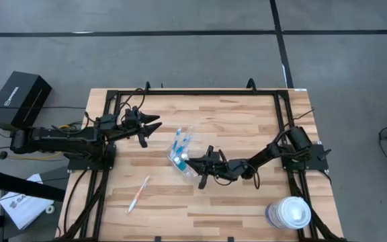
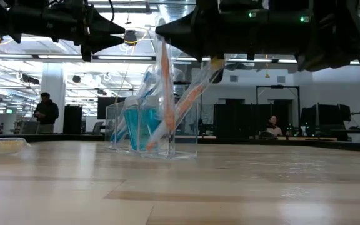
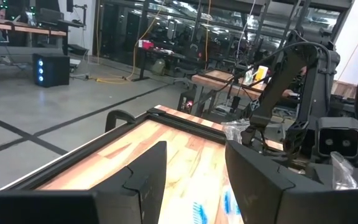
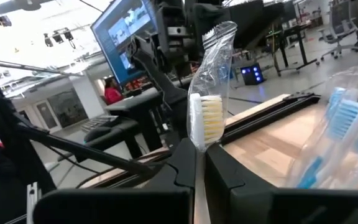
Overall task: Pick & Place toothbrushing station
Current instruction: Put the left orange toothbrush into the transparent organizer
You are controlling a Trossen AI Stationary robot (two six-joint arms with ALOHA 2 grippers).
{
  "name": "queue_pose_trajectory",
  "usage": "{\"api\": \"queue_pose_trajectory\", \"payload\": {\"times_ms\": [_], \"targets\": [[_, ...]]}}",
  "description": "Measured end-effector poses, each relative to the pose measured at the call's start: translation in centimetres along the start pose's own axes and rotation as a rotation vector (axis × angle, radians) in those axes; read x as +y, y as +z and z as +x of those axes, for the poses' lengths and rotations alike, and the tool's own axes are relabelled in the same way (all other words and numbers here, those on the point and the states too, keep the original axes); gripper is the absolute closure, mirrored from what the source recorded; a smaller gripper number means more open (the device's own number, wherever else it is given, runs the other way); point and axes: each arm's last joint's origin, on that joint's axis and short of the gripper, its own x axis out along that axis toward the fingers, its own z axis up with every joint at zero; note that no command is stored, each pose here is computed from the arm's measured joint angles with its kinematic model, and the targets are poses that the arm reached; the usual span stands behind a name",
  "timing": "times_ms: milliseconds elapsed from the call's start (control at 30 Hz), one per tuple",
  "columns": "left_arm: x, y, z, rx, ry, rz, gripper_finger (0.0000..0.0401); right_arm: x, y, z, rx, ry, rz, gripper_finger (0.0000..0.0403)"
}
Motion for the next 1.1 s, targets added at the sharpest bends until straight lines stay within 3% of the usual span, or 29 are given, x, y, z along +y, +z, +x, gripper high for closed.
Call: {"api": "queue_pose_trajectory", "payload": {"times_ms": [400, 533, 867, 967, 1100], "targets": [[0.0, 0.1, 0.0, -0.005, -0.001, -0.001, 0.0242, -0.4, -0.5, 0.2, 0.06, 0.012, 0.011, 0.039], [0.0, 0.1, 0.0, -0.007, -0.006, -0.002, 0.0242, -0.5, -0.3, 0.3, 0.048, 0.005, 0.076, 0.0341], [-0.1, 0.1, 0.0, -0.005, -0.018, -0.002, 0.0242, -0.6, 0.3, 0.5, 0.017, 0.027, 0.143, 0.0175], [-0.1, 0.1, 0.0, -0.005, -0.02, -0.002, 0.0242, -0.4, 0.6, 0.5, -0.006, 0.06, 0.156, 0.0147], [-0.1, 0.1, 0.0, -0.004, -0.022, -0.002, 0.0242, 0.1, 1.0, 0.3, -0.044, 0.092, 0.131, 0.0139]]}}
